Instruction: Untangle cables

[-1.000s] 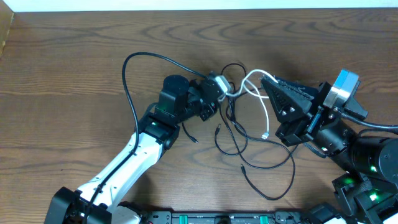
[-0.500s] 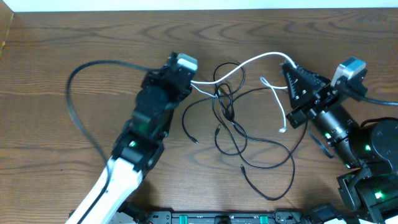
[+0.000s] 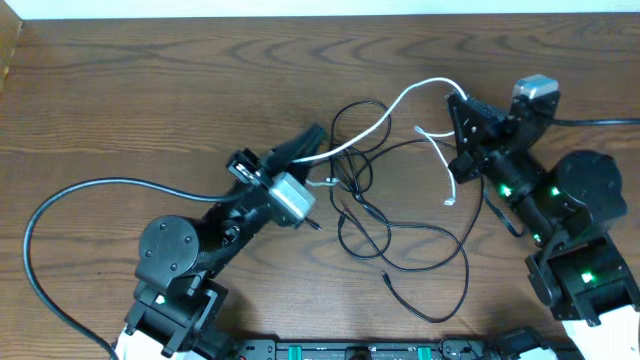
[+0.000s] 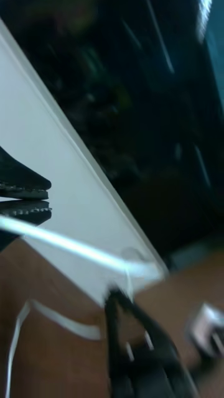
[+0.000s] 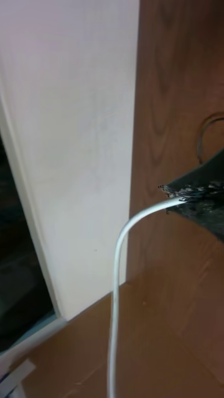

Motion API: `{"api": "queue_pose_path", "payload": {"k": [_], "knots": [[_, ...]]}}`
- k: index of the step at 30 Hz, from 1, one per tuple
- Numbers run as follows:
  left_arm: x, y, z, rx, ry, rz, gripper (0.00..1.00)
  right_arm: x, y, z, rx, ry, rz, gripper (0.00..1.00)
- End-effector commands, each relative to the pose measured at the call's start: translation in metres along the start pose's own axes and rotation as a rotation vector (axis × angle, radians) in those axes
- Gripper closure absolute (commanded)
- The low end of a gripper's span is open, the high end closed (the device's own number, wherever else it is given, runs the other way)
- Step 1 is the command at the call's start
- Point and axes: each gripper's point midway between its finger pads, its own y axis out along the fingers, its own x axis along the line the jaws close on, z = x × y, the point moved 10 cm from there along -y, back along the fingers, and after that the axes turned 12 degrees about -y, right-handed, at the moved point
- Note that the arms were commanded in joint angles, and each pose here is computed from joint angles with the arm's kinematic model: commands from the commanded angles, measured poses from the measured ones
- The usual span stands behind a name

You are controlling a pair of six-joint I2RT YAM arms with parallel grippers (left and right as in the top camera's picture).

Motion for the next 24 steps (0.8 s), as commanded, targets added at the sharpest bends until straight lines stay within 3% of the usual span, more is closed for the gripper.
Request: {"api": "queue_pose_path", "payload": {"k": [1, 9, 14, 24], "knots": [[-0.015, 0.001, -0.005, -0.043, -0.066, 0.226, 0.92, 0.000, 0.006, 0.000, 0.017, 0.009, -0.025, 0.99], [-0.019, 0.032, 0.037, 0.123, -0.371, 0.289, 0.92, -0.001, 0.009, 0.001, 0.016, 0.008, -0.024, 0.99], [-0.029, 0.052, 0.031, -0.002, -0.448, 0.446, 0.92, -0.002, 0.009, 0.004, 0.037, -0.014, -0.014, 0.99], [-0.029, 0.059, 0.012, -0.196, -0.386, 0.466, 0.92, -0.004, 0.010, 0.029, 0.199, -0.132, -0.037, 0.99]]}}
